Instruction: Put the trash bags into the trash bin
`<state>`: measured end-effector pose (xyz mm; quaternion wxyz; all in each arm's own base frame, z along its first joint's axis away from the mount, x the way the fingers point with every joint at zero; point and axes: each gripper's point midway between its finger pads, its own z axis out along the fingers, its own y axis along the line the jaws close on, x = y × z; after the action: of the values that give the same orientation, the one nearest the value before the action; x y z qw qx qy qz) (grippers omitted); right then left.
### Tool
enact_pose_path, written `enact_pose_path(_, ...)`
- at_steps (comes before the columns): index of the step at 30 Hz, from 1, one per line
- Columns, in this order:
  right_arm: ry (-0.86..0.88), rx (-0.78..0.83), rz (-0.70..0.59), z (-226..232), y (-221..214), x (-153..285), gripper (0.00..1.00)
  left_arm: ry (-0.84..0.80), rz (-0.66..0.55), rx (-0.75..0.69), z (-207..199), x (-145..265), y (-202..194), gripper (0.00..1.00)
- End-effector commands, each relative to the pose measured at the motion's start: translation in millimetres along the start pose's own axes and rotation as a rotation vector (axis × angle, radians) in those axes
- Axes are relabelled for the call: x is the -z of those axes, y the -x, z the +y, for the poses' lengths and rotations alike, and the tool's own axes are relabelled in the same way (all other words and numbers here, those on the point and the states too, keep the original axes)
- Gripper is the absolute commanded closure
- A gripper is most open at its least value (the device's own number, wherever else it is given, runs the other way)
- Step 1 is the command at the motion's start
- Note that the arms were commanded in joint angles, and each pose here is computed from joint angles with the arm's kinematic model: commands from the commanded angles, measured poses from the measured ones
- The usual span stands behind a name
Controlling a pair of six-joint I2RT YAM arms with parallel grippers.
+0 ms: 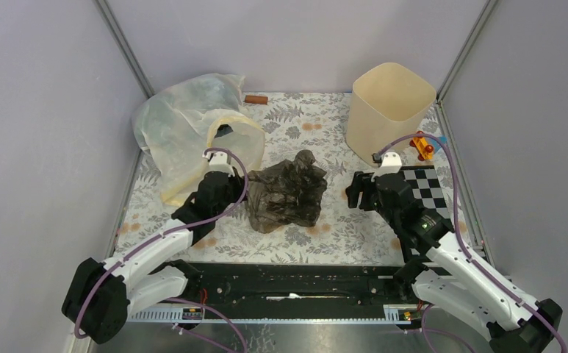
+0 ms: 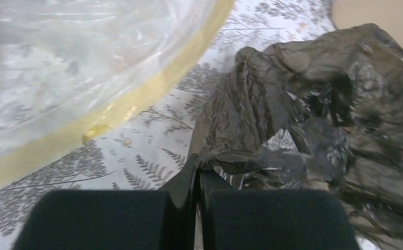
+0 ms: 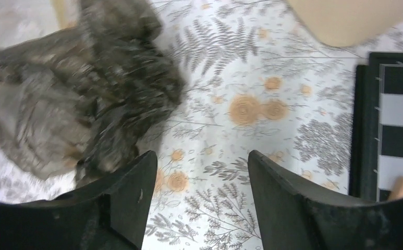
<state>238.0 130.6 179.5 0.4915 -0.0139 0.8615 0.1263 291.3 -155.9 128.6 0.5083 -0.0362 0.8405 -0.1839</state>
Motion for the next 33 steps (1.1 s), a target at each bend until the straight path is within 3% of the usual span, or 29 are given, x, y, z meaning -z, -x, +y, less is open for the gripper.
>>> enact_pose_path(1, 0.290, 0.080, 0.027, 50, -2, 8, 0.22, -0.155, -0.005, -0.014, -35, 0, 15, 1.00)
enact_pose_path(3, 0.410, 0.099, 0.058, 69, -9, 13, 0.18, -0.151, 0.020, -0.021, -35, -2, 12, 1.00)
enact_pose_path(9, 0.509, 0.148, 0.166, 92, -38, 12, 0.12, -0.150, 0.033, -0.014, -34, -5, 7, 1.00)
enact_pose_path(14, 0.392, 0.248, 0.154, 87, -58, 0, 0.12, -0.140, 0.020, 0.013, -34, -2, 13, 1.00)
enact_pose_path(22, 0.319, 0.262, 0.118, 76, -69, -21, 0.15, -0.107, 0.014, 0.050, -31, -3, 16, 1.00)
enact_pose_path(28, 0.273, 0.241, 0.095, 76, -66, -34, 0.33, -0.087, 0.014, 0.061, -27, -4, 13, 1.00)
enact_pose_path(33, 0.176, 0.157, -0.022, 57, -45, -30, 0.86, -0.056, 0.005, 0.068, -18, -2, 13, 1.00)
